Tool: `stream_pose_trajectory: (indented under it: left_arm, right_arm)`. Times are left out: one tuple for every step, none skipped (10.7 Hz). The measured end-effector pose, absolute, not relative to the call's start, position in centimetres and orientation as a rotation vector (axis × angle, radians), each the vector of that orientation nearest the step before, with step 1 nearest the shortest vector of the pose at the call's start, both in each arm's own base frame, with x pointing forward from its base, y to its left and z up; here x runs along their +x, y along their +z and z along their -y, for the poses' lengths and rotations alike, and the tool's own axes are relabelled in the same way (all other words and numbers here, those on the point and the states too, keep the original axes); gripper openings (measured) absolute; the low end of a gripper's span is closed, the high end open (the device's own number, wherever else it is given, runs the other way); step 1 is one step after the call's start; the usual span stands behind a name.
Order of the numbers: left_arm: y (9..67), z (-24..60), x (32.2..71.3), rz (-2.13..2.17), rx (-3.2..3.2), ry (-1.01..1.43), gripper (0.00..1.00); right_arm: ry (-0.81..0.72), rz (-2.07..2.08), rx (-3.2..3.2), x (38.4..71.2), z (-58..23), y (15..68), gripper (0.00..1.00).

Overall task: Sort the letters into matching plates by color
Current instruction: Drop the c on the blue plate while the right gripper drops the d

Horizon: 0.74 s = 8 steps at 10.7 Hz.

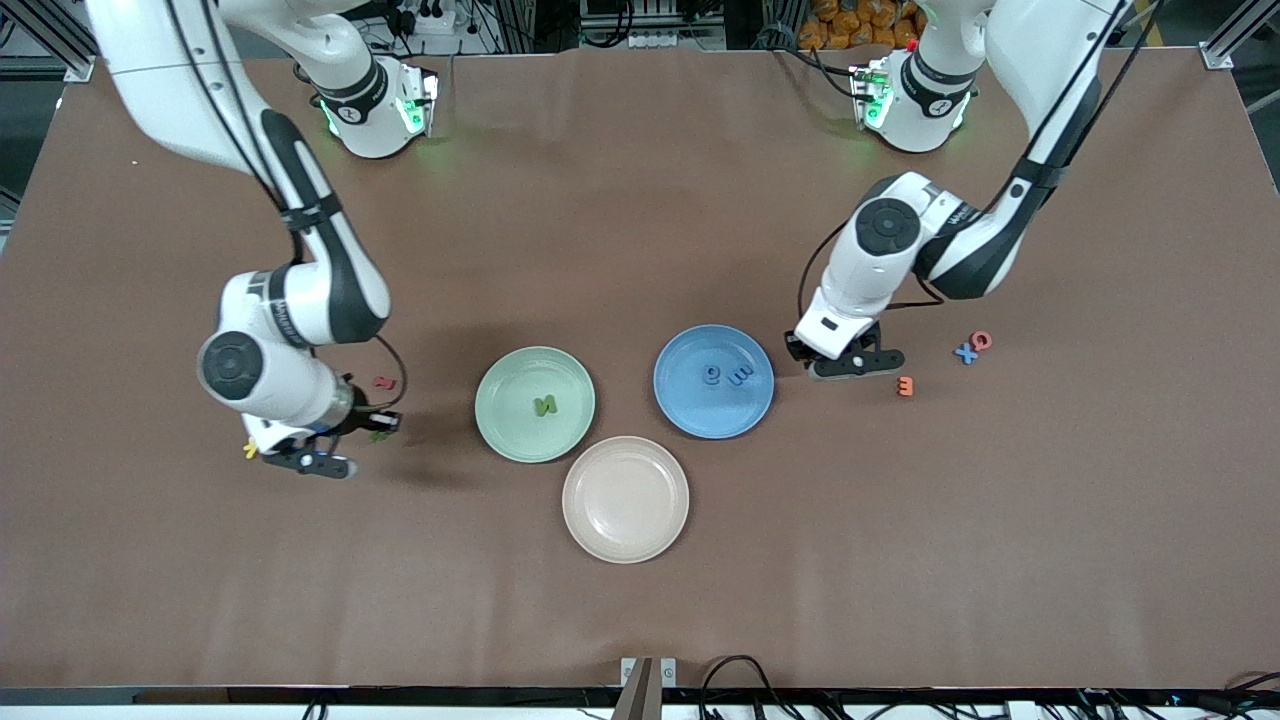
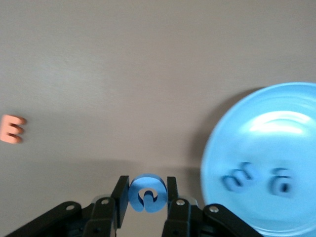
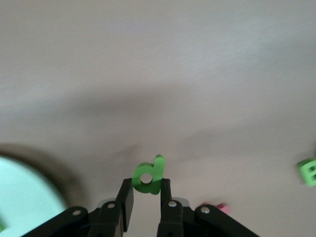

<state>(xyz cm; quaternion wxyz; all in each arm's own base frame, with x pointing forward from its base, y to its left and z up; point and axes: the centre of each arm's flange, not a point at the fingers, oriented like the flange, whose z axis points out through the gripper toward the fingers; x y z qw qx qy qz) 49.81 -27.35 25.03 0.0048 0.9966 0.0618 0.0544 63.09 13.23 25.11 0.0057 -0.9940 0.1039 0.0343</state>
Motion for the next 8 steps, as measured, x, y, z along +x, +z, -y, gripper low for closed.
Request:
stream_pose_trajectory:
  left_arm:
    - [25.5, 29.0, 49.5, -0.232, 3.107, 0.185, 0.35]
    - [25.8, 30.6, 48.9, -0.266, 3.095, 0.191, 0.35]
    - [25.9, 32.4, 48.0, -0.297, 3.082, 0.191, 0.35]
    - [26.0, 34.4, 47.2, -0.332, 3.066, 0.189, 0.35]
    - [26.0, 36.5, 46.5, -0.369, 3.045, 0.185, 0.35]
    - [26.0, 38.4, 46.0, -0.396, 3.026, 0.178, 0.35]
    - [25.9, 39.6, 46.0, -0.422, 3.010, 0.171, 0.35]
    - [25.8, 40.4, 46.3, -0.448, 2.996, 0.165, 0.35]
  right_arm:
    - [0.127, -0.316, -3.117, 62.7, -16.3, 25.8, 0.26]
    - [0.138, -0.305, -3.121, 62.3, -19.2, 26.5, 0.26]
    - [0.142, -0.296, -3.125, 61.7, -21.9, 27.1, 0.26]
    - [0.142, -0.292, -3.127, 61.0, -24.4, 27.6, 0.26]
    - [0.139, -0.292, -3.129, 60.2, -26.7, 27.8, 0.26]
    - [0.137, -0.290, -3.132, 59.3, -29.1, 27.8, 0.26]
    - [0.139, -0.286, -3.136, 58.4, -31.1, 27.6, 0.26]
    - [0.147, -0.287, -3.142, 57.5, -32.9, 27.1, 0.26]
